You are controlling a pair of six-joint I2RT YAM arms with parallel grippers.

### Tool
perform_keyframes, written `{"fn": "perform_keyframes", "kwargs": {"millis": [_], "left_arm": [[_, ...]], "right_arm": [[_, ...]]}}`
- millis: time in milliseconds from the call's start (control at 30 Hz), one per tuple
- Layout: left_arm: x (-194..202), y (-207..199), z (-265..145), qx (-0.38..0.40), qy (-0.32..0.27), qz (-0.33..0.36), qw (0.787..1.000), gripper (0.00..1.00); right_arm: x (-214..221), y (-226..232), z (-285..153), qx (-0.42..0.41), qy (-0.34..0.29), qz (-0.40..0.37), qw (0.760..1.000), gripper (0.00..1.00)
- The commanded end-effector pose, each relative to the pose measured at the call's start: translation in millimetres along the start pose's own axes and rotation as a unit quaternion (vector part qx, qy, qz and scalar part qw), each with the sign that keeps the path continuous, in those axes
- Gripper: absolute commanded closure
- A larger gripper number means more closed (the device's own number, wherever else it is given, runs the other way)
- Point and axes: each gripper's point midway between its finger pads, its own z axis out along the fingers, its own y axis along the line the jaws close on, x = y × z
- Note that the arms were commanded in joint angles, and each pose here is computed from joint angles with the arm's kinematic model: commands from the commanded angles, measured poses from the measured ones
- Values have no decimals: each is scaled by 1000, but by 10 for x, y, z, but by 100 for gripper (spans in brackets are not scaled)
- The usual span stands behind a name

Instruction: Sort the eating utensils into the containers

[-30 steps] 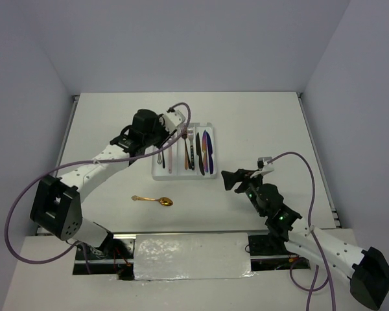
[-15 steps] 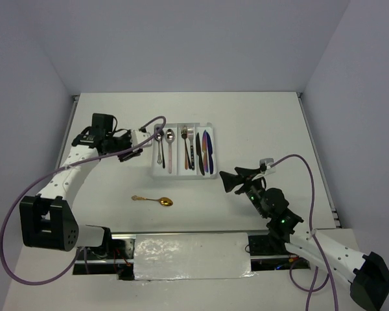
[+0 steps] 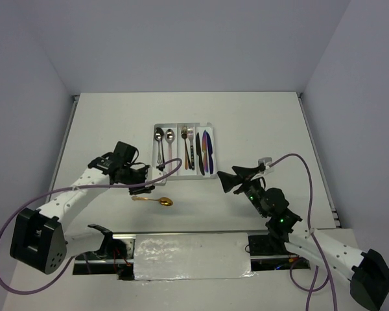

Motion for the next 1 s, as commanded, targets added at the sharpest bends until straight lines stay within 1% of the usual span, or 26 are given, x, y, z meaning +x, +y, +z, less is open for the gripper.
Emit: {"fn": "perform_keyframes", "kwargs": {"millis": [0, 67, 133, 300, 367, 567, 767, 967], "left_arm": [[-56, 62, -44, -34, -6, -4, 999, 59], [12, -9, 13, -24, 9, -8, 1000, 59], [109, -23, 83, -17, 33, -14, 999, 51], [275, -63, 264, 26, 72, -28, 997, 46], [353, -114, 325, 51, 88, -38, 994, 45], [409, -164, 415, 88, 99, -50, 990, 46], [503, -114, 442, 73, 116, -48, 989, 47], [510, -68, 478, 60, 113, -50, 991, 48]], "right_arm": [[-3, 23, -84, -20, -17, -1, 1000, 19], [-44, 36, -97, -23, -25, 1, 999, 19], [36, -24, -137, -18, -22, 1, 1000, 19], [22, -33, -143, -16, -27, 2, 1000, 19], [43, -54, -138, -12, -24, 0, 1000, 19], [62, -72, -131, -8, -21, 0, 1000, 19], [60, -82, -140, -7, -24, 1, 1000, 19], [82, -87, -145, -7, -22, 0, 1000, 19]]}}
